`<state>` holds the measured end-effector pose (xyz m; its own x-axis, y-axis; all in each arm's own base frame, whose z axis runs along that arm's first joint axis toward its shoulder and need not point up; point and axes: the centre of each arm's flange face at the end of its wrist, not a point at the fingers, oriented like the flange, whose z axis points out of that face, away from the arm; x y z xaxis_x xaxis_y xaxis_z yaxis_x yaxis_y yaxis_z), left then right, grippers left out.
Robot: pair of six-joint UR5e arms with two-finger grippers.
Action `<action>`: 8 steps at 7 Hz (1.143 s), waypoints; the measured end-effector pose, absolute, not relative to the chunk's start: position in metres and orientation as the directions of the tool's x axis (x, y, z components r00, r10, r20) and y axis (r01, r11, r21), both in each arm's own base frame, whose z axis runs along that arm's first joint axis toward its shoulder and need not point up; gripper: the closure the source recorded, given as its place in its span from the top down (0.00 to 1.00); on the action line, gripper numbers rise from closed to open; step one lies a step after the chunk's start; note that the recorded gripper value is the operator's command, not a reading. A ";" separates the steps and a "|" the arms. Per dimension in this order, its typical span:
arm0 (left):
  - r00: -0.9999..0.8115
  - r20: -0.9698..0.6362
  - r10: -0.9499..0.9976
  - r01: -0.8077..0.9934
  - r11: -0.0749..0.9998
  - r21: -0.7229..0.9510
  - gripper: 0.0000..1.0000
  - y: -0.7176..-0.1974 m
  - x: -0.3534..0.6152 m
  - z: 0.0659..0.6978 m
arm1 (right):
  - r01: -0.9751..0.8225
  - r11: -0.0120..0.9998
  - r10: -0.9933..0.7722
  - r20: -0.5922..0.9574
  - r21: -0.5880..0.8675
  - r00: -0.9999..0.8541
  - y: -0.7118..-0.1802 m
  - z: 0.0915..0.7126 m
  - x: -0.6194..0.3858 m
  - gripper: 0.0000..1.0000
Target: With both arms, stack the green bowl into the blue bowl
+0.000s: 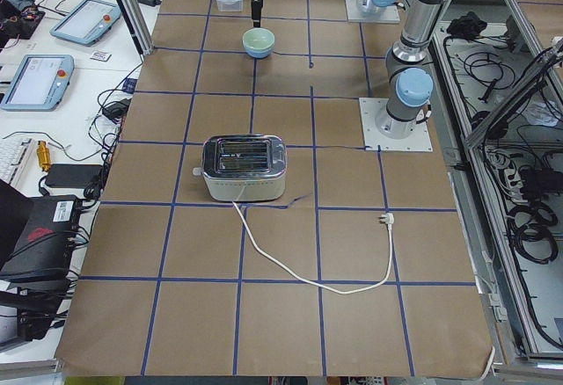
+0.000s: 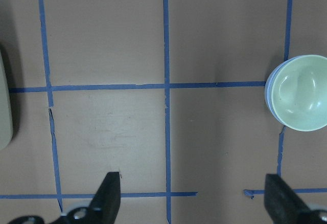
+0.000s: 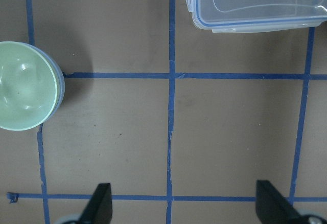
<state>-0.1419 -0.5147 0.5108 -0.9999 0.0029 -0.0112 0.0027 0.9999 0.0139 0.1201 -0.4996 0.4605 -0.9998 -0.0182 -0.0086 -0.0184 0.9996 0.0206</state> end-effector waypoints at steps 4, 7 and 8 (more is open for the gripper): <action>-1.000 -0.011 0.004 0.004 1.000 0.016 1.00 -0.513 -0.142 0.511 | 0.031 0.999 0.031 -0.001 0.020 -1.000 -0.495 0.468 0.121 1.00; -1.000 -0.011 0.003 0.003 1.000 0.016 1.00 -0.513 -0.142 0.511 | 0.037 0.999 0.037 -0.001 0.011 -0.999 -0.494 0.472 0.121 1.00; -1.000 -0.012 0.003 0.003 1.000 0.016 1.00 -0.513 -0.142 0.511 | 0.037 0.999 0.037 -0.002 0.007 -0.999 -0.493 0.474 0.121 1.00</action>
